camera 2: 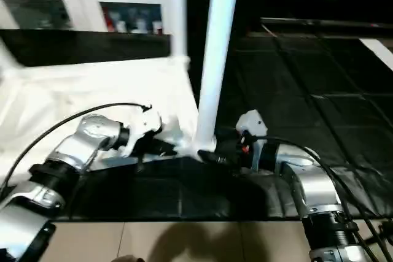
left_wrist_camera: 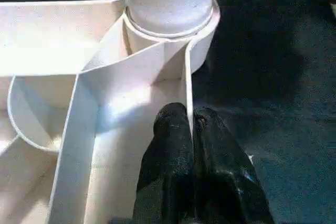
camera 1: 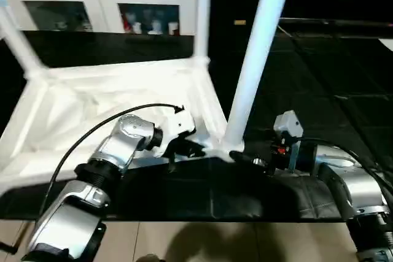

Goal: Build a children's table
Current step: Rotate leg to tighten

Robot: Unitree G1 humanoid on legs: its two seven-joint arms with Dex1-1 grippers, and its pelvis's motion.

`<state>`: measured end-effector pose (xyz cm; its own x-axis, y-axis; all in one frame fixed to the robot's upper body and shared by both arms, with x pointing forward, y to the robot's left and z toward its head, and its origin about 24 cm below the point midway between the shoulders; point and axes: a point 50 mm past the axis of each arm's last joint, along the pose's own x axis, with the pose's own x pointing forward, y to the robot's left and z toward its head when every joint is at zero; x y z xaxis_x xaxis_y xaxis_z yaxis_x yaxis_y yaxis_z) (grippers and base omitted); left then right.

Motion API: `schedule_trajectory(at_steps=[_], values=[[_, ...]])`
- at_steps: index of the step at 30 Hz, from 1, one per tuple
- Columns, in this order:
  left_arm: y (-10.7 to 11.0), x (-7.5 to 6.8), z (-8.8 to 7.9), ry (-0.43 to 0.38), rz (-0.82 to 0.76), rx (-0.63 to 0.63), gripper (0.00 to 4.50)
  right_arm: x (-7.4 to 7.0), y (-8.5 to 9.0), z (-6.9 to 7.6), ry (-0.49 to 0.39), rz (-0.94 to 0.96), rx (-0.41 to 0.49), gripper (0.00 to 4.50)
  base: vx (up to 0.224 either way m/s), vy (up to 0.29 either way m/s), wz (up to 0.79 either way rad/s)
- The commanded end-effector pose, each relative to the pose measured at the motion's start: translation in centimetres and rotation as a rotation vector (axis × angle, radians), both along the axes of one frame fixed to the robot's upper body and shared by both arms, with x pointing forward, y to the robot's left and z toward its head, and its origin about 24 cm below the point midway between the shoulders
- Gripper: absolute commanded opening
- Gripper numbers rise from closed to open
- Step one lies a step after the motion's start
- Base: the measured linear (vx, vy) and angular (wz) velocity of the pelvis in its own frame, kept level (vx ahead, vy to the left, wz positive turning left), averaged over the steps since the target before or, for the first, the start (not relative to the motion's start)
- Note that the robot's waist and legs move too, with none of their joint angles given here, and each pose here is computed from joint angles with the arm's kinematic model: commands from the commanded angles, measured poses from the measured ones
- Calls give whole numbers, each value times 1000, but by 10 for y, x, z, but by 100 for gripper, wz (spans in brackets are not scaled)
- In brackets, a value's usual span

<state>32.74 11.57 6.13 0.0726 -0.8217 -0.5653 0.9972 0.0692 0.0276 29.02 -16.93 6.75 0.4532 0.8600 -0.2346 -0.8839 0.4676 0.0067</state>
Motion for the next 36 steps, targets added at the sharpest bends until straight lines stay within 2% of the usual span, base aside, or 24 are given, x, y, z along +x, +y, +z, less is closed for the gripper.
schedule_trajectory(at_steps=[1,9,10,12,14,18,20,26,29,32,33,36], values=[[-9,-5,4,-25,-111,13,0,3,2,6,-38,23,-33,446,0,0,0],[-12,-12,4,-30,-208,34,0,4,17,2,-30,124,-35,446,0,0,0],[-13,-14,4,-33,-230,41,0,6,20,1,-29,142,-34,429,0,0,0],[-13,-15,3,-35,-238,45,0,7,21,1,-30,148,-37,429,0,0,0],[-13,-15,3,-37,-242,46,0,8,22,0,-33,154,-42,401,0,0,0],[-13,-15,3,-41,-247,49,0,11,23,0,-37,162,-51,382,0,0,0],[-13,-16,3,-45,-248,51,0,12,24,0,-32,181,-59,345,0,0,0],[-11,-17,2,-49,-246,52,0,11,25,-2,-26,206,-57,310,0,0,0],[-11,-18,2,-50,-243,52,0,11,25,-2,-23,214,-54,270,0,0,0],[-11,-18,1,-51,-239,52,0,10,26,-3,-22,221,-52,258,0,0,0],[-11,-18,1,-51,-239,52,0,10,26,-3,-22,221,-52,239,0,0,0],[-10,-17,1,-53,-231,54,0,11,26,-3,-22,225,-50,221,0,0,0]])
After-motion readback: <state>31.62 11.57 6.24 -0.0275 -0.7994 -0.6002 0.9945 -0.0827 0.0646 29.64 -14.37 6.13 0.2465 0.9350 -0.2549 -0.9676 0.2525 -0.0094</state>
